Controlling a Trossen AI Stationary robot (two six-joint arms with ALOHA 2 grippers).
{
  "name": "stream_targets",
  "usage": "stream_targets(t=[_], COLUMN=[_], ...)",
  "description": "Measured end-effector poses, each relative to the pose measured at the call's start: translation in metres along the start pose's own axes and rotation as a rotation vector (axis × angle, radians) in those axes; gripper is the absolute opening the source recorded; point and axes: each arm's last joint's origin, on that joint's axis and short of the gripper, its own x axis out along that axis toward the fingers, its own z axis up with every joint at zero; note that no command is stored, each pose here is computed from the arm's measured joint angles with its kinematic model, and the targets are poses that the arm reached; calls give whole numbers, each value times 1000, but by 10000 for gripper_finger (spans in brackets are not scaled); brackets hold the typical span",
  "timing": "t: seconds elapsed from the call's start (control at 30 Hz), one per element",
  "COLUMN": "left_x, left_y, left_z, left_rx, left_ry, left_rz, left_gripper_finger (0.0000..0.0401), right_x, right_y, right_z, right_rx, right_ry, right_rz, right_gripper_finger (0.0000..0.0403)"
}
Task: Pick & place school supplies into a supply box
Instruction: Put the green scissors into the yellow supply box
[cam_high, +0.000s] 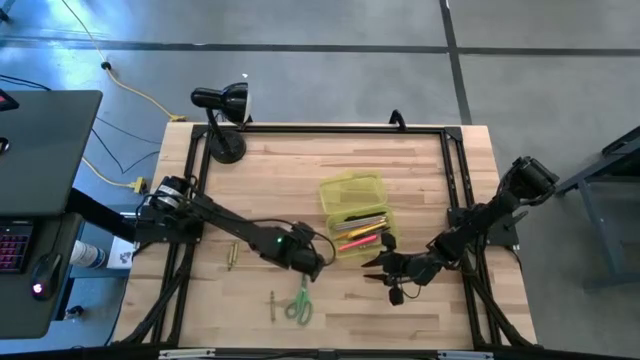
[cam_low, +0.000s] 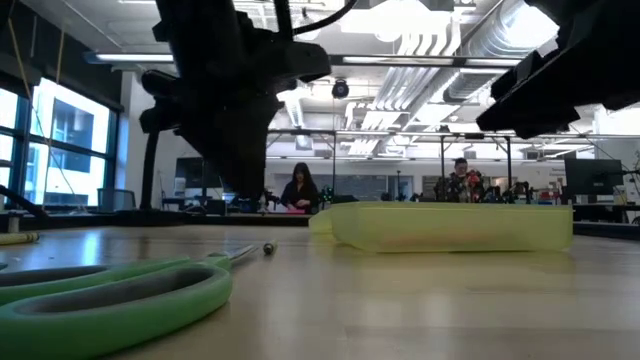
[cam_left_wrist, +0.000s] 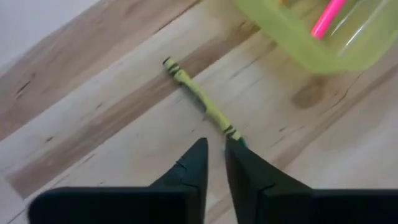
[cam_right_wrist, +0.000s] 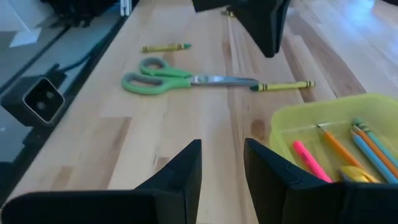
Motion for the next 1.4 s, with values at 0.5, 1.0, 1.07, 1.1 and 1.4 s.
stream_targets(t=[0.5, 1.0, 1.07, 1.1, 1.4], left_x=[-6, -33, -39, -44, -104], left_y=[10, 27, 29, 30, 50], left_z=[-21, -67, -70, -71, -71], left_rx=[9, -114, -112, -116, -144], left_ry=[364, 344, 321, 303, -16], left_rz=[63, 349, 357, 356, 231], left_gripper_finger=[120, 103, 102, 102, 101], right_x=[34, 130, 140, 145, 185], right_y=[21, 70, 68, 67, 50], right_z=[11, 70, 75, 77, 53], right_rx=[-18, -564, -569, -567, -618], right_ry=[-96, 149, 142, 140, 200], right_rz=[133, 397, 412, 422, 466], right_gripper_finger=[98, 98, 99, 98, 99])
